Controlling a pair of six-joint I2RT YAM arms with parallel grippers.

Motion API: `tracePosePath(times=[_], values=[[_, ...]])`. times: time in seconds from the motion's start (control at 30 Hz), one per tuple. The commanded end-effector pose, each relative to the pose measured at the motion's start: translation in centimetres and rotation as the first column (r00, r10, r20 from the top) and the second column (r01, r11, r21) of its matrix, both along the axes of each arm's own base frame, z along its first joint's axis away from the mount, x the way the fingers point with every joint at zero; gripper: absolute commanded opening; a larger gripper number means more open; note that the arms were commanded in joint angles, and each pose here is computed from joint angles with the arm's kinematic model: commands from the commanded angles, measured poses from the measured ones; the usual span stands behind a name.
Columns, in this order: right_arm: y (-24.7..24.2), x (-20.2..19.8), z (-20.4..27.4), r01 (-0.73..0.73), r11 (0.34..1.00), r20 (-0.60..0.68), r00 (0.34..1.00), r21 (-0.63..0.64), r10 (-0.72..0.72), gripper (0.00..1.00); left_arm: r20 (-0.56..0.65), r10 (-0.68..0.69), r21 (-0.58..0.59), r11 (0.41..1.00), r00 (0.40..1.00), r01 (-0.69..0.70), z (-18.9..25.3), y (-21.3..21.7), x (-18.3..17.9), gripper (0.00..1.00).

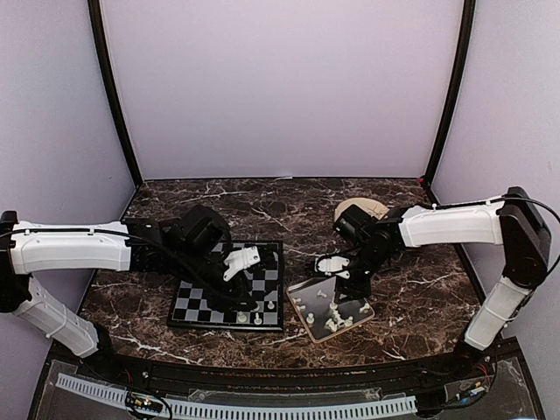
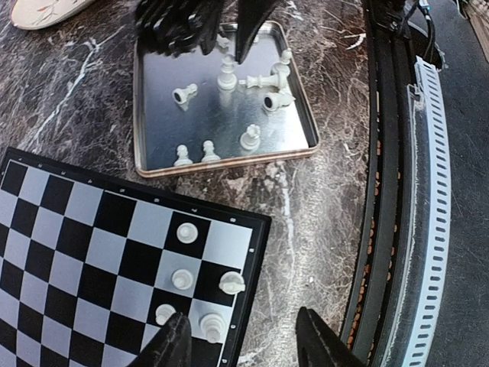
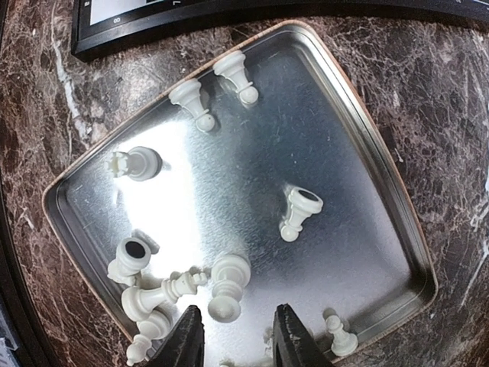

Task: Set up the chess pieces on the board
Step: Adjust the king in the storage box.

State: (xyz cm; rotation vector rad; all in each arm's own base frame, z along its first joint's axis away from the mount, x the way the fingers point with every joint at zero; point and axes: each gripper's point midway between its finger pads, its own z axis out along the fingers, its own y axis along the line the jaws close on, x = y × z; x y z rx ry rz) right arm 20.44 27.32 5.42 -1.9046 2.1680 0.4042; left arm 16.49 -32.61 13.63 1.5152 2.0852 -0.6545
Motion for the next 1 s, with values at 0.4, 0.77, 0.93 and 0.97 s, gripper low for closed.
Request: tracePosePath(times=[0.4, 0.77, 0.93, 0.97], values=[[1.7, 1.4, -0.8, 0.019, 1.000, -0.029, 0.999, 0.010, -0.018, 0.20, 0.052, -0.170, 0.129, 0.978, 0.984, 0.162, -3.8, -1.7, -2.1, 0.50], [1.7, 1.5, -1.0, 0.025, 1.000, -0.031, 0.999, 0.002, -0.025, 0.14, 0.138, -0.164, 0.226, 0.965, 0.977, 0.131, -5.7, -2.1, -0.6, 0.50], [1.6, 1.5, -1.1, 0.025, 1.000, -0.031, 0.999, 0.001, -0.025, 0.14, 0.170, -0.156, 0.242, 0.964, 0.973, 0.113, -5.9, -2.1, 0.0, 0.46], [1.6, 1.5, -1.0, 0.027, 1.000, -0.030, 0.999, 0.000, -0.027, 0.14, 0.176, -0.157, 0.242, 0.964, 0.972, 0.112, -5.9, -2.2, 0.1, 0.46]])
